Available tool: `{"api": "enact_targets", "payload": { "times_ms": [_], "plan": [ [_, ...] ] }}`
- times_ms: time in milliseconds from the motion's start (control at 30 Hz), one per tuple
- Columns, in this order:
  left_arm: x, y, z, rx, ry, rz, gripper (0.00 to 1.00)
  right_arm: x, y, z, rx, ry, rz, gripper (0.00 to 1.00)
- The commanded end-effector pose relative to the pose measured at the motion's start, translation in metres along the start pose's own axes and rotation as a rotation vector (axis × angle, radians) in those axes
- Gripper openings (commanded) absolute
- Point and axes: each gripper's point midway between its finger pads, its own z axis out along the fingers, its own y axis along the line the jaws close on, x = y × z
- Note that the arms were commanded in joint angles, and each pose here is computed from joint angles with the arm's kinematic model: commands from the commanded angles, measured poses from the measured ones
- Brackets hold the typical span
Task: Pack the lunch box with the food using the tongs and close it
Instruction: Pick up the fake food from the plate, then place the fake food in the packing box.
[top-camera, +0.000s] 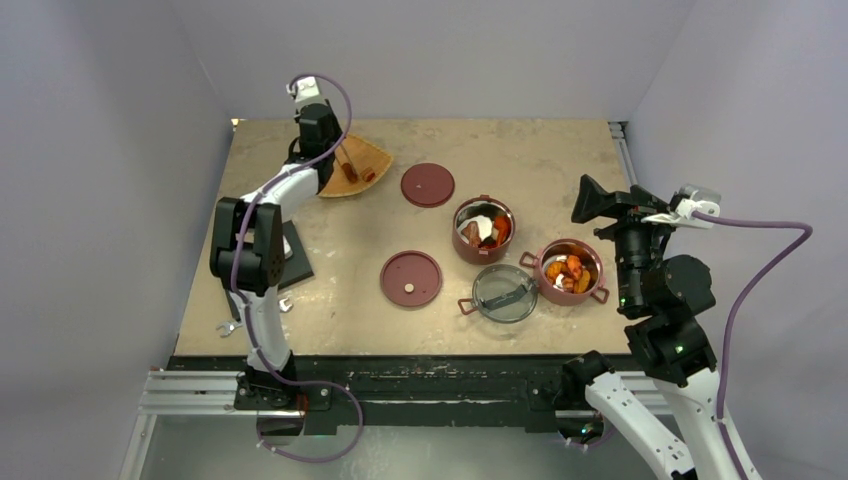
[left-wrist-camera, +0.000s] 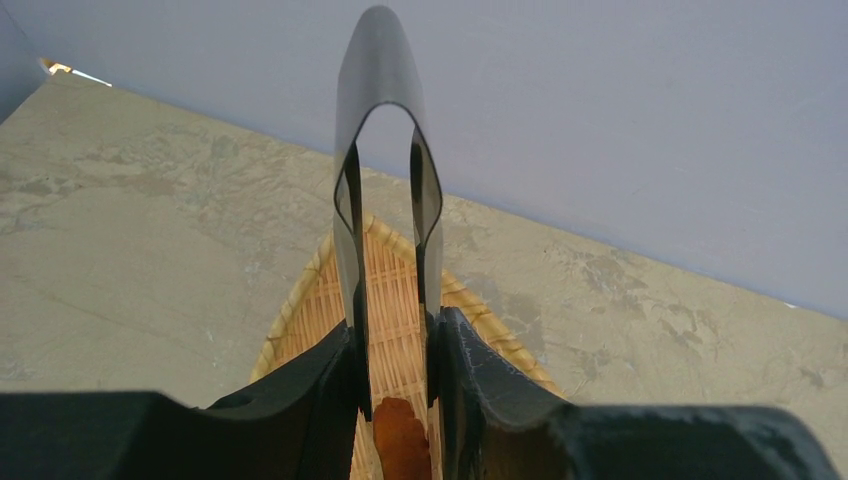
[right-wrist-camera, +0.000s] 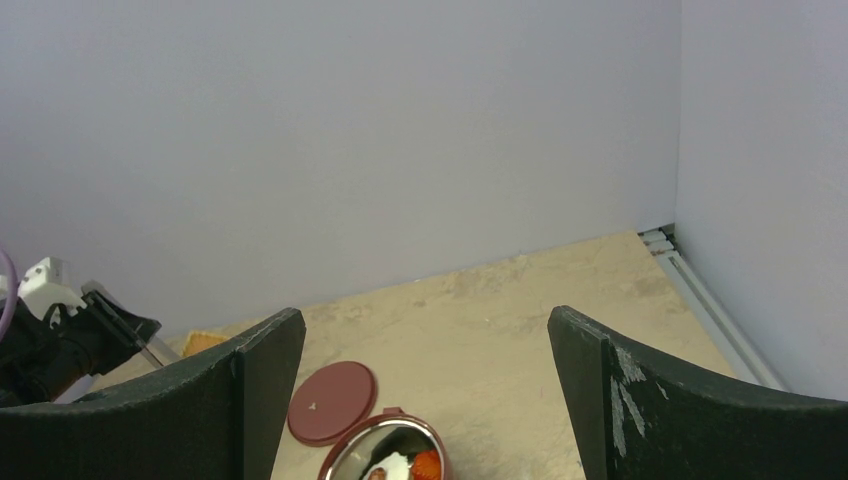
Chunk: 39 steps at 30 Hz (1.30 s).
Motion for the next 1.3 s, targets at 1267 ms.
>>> {"api": "enact_targets", "payload": {
  "times_ms": [1267],
  "plan": [
    [-0.059,-0.257,-0.318,0.834,-0.013,-0.349,0.16,-0.029,0.004,-0.005,-0.019,-0.074,0.059,0.95]
  ]
}}
